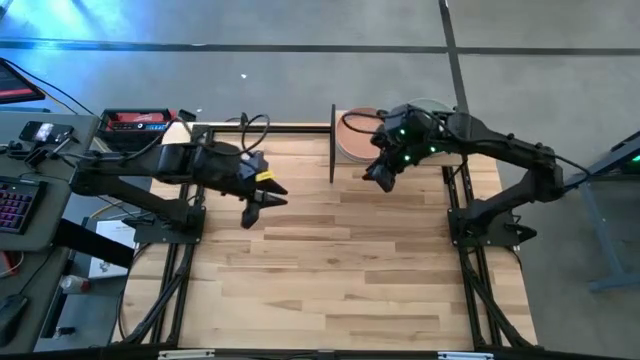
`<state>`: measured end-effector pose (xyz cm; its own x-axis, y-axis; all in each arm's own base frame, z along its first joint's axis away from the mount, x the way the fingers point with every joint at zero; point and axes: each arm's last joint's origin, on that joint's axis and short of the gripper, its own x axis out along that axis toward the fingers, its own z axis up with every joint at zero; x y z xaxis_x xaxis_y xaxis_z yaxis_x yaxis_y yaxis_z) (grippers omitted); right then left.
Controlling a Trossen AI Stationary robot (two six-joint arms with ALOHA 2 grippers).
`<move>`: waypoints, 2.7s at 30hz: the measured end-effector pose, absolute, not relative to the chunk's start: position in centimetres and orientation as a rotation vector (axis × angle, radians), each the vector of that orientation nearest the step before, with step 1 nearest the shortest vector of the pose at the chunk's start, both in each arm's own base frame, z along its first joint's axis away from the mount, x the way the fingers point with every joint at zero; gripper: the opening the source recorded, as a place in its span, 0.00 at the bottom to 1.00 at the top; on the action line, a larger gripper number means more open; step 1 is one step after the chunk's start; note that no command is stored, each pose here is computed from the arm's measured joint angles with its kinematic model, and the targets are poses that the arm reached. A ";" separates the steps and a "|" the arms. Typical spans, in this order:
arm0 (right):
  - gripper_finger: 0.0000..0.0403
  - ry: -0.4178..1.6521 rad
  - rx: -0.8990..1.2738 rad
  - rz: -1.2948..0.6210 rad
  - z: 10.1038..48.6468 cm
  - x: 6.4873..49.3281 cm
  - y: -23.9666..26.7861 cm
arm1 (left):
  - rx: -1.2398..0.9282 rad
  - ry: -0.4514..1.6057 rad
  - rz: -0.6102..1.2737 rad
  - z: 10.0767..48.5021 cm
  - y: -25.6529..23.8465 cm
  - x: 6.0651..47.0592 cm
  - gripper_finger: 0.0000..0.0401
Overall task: Place and stack plates onto a shelf
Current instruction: Return to Home Position
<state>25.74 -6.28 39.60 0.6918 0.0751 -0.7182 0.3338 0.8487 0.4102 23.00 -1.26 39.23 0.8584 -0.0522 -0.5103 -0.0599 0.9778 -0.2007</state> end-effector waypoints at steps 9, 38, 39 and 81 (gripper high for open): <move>0.32 0.537 0.471 -0.162 43.2 24.5 -2.4 | -0.192 0.491 -0.094 38.7 -2.7 18.3 0.28; 0.32 0.019 0.246 -0.026 49.6 21.4 0.6 | -0.227 0.019 -0.104 22.7 -1.8 9.3 0.28; 0.32 0.020 0.253 -0.023 49.6 21.4 0.6 | -0.221 0.025 -0.103 22.2 -1.8 9.3 0.28; 0.32 -0.054 0.100 -0.117 31.5 6.3 -0.2 | -0.072 0.086 -0.022 16.5 -1.7 10.1 0.28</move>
<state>6.33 -0.23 31.46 0.9918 -0.1189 0.0477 0.1135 0.9882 0.1025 10.08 -1.71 16.46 0.9961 -0.0255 -0.0850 0.0193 0.9972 -0.0726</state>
